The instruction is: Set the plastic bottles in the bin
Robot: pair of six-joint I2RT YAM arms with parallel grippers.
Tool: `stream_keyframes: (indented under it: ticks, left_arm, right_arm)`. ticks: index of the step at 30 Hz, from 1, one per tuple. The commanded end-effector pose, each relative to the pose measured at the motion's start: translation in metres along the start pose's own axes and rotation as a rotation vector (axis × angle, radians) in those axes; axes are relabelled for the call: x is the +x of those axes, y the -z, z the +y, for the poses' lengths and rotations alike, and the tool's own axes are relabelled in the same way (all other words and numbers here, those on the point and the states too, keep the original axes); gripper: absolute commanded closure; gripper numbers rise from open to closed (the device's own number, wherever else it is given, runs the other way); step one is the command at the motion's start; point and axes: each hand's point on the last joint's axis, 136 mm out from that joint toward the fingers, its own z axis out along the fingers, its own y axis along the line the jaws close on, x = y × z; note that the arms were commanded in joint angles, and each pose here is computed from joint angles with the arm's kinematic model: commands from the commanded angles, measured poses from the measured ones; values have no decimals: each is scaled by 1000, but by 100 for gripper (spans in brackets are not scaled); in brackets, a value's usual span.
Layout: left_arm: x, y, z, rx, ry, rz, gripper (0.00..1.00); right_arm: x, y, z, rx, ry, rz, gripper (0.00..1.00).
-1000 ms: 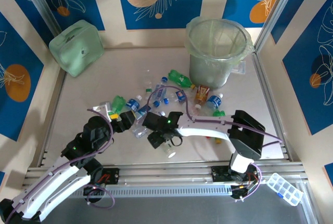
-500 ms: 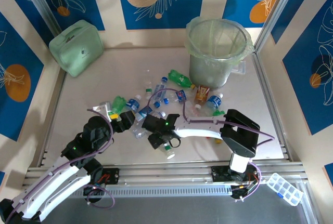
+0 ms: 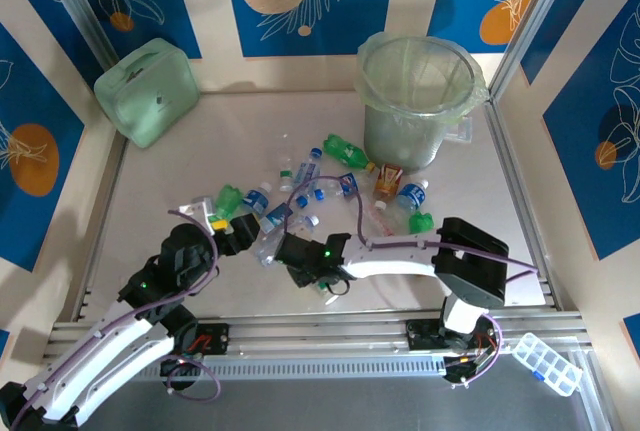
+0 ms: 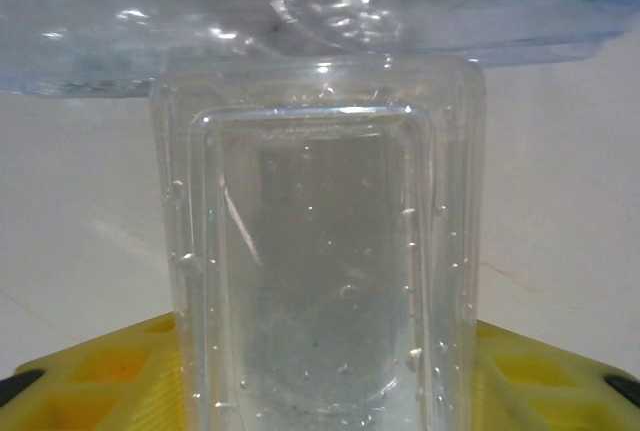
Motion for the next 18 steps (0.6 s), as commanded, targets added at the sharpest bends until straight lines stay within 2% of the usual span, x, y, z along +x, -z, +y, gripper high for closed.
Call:
stream_keyframes:
  ticks: [1,5,10,15,18]
  left_arm:
    - [2,-1,1,0,4,7,4]
    - [2,-1,-1,10,4,7,4]
    - [4,-1,-6,43,-2,14,4]
    - [5,-3,-7,48,-5,21,5]
    - [5,-3,-10,60,-13,23,6]
  right_arm:
    - [-3,10,-17,34,-40,-49,50]
    - [-3,32,-18,-4,-41,-92,51]
    - [-18,85,-33,-35,-58,-228,51]
    - [-56,172,-60,-75,-66,-458,53]
    - [-88,226,-91,-64,-114,-608,54]
